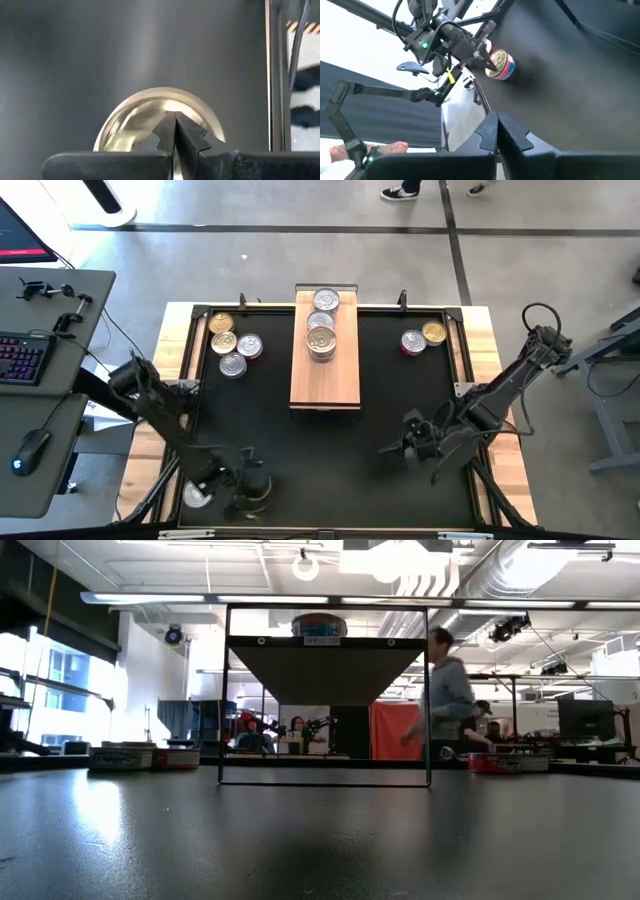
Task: Stack canned seafood by type on shelf
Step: Stack the blue pink tuna can on top of the blue pink tuna can on the shelf
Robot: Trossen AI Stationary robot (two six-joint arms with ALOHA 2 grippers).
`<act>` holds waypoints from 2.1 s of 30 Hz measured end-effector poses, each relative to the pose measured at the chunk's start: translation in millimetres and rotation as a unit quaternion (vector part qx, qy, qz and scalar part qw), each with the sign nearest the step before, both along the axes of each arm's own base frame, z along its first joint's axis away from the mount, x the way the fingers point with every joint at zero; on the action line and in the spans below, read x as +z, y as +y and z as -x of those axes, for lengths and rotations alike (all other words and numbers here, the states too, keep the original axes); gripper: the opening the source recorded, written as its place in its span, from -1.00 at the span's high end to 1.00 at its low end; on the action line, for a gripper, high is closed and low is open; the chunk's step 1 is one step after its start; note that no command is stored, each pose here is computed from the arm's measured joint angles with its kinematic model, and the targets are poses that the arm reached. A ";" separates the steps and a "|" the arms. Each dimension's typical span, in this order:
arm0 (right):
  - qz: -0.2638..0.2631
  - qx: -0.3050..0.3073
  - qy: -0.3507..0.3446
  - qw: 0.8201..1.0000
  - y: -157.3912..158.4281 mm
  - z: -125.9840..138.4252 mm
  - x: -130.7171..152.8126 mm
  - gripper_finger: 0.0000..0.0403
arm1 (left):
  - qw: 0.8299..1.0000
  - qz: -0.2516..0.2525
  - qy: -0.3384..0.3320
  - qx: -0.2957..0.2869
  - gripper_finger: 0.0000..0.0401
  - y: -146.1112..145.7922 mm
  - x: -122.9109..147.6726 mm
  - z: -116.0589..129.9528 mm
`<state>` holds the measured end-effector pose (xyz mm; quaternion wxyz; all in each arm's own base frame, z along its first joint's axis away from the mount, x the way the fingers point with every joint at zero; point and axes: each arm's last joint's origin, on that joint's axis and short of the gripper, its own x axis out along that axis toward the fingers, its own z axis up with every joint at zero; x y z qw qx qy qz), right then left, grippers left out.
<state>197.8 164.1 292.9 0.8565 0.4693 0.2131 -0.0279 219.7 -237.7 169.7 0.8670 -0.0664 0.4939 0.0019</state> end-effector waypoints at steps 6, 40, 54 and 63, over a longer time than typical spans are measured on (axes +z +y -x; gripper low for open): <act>0.009 0.006 0.015 1.000 10.0 -1.1 -9.9 1.00 | 0.997 0.023 -0.066 0.023 1.00 16.8 -21.6 -57.3; -0.024 0.044 0.161 0.986 32.2 -36.2 -77.8 0.90 | 0.984 0.000 -0.178 0.015 1.00 -11.5 41.1 -94.8; -0.065 0.048 0.207 0.975 30.5 -65.9 -114.6 -0.21 | 0.986 -0.021 -0.165 0.028 1.00 -2.5 35.9 -96.5; -0.053 0.020 0.196 0.979 15.5 -77.2 -115.9 -0.37 | 0.985 -0.020 -0.169 0.032 1.00 -5.9 26.8 -100.7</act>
